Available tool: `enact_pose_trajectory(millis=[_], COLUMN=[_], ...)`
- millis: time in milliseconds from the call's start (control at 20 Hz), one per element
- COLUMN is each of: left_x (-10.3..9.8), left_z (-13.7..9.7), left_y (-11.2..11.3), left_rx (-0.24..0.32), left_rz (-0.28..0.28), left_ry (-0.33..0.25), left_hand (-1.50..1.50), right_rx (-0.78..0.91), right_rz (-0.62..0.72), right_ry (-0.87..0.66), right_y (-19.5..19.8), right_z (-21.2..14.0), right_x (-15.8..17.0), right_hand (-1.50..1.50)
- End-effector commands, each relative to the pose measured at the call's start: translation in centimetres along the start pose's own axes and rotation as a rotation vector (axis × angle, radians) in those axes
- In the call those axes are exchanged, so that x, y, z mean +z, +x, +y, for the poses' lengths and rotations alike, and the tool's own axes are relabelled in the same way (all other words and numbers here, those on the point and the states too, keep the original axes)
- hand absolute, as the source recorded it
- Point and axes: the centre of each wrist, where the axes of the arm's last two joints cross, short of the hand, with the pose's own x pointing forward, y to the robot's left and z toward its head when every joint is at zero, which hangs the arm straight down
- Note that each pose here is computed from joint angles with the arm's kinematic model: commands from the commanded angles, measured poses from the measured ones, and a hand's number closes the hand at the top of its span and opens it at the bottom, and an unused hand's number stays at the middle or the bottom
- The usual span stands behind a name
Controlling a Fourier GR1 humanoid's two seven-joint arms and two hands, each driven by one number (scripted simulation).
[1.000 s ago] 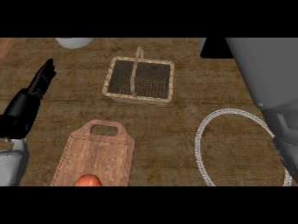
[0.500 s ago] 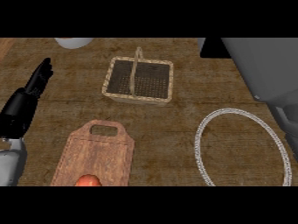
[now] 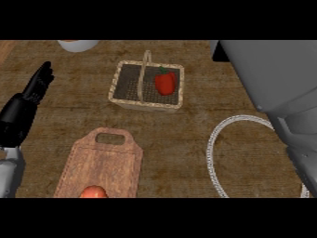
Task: Pick the bell pepper from the placemat and place it in the basket
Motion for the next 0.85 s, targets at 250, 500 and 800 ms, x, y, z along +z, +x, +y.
enact_pose_trajectory(millis=[250,500,800], left_x=[0.6,0.3,0.3], left_z=[0.2,-0.9,-0.5], left_y=[-0.5,0.5,0.8], left_rx=[-0.024,-0.022,-0.022], left_rz=[-0.015,0.003,-0.016], left_ry=[0.015,0.008,0.012], left_hand=[0.0,0.0,0.0], right_rx=[-0.49,-0.625,-0.726], right_rz=[0.006,0.093,0.152], right_ry=[-0.319,-0.476,-0.613], right_y=[-3.4,-7.6,-15.6], right_z=[-3.0,-4.5,-8.3], right_x=[0.6,0.6,3.1], right_hand=[-1.5,-1.5,-1.5])
